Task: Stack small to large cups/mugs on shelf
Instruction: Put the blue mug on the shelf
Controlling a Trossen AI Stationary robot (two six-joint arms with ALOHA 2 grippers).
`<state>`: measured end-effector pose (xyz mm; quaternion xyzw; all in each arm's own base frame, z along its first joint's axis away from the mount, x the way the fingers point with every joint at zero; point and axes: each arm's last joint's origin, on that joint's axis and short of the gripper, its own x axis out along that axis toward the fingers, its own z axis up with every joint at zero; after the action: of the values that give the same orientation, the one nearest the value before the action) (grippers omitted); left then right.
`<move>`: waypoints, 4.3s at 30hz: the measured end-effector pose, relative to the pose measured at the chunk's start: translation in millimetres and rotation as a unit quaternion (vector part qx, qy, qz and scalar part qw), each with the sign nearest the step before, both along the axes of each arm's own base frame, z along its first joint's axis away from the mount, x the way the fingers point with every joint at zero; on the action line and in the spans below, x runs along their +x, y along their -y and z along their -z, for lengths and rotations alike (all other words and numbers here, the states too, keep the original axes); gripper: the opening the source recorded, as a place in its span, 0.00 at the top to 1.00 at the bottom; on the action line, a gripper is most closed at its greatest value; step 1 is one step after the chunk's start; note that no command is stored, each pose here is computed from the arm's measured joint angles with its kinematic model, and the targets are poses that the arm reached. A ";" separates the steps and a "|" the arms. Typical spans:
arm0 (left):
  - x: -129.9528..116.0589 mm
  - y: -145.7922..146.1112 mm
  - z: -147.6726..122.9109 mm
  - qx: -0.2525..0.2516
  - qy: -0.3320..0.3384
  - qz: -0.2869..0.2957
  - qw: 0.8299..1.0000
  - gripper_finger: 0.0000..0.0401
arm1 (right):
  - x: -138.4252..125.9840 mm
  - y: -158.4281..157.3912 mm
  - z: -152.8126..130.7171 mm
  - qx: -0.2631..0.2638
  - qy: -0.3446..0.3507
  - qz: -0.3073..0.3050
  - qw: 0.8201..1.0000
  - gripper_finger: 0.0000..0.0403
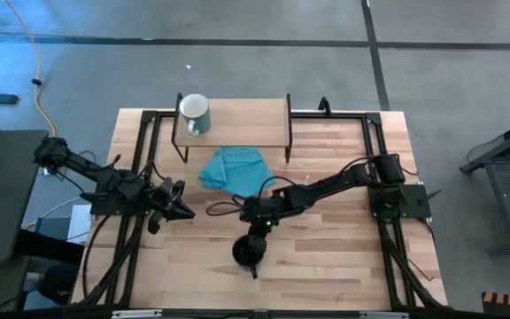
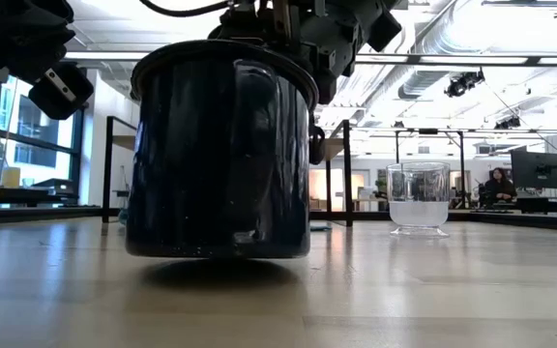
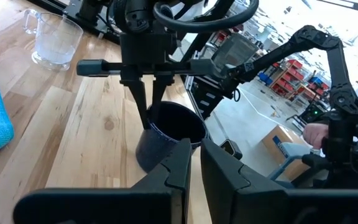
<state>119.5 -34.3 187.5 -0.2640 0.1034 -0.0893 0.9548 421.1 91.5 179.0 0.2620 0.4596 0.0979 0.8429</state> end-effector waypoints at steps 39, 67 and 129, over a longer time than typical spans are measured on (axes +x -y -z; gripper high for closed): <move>0.2 -1.0 -0.3 0.012 0.004 -0.017 1.000 0.94 | -21.9 70.1 -66.5 0.017 0.016 0.093 0.995 1.00; 1.0 -5.6 -1.7 0.030 0.015 -0.096 0.995 0.94 | -48.6 171.0 -189.7 -0.114 0.045 0.139 0.983 1.00; 0.9 -9.8 -2.9 -0.003 0.019 -0.172 0.985 0.94 | -15.6 329.0 -163.0 -0.148 0.060 0.218 0.963 1.00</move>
<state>120.4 -24.6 190.4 -0.2791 0.0384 0.0710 0.9569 405.5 -237.4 342.1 0.2215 0.3497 -0.1417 0.8992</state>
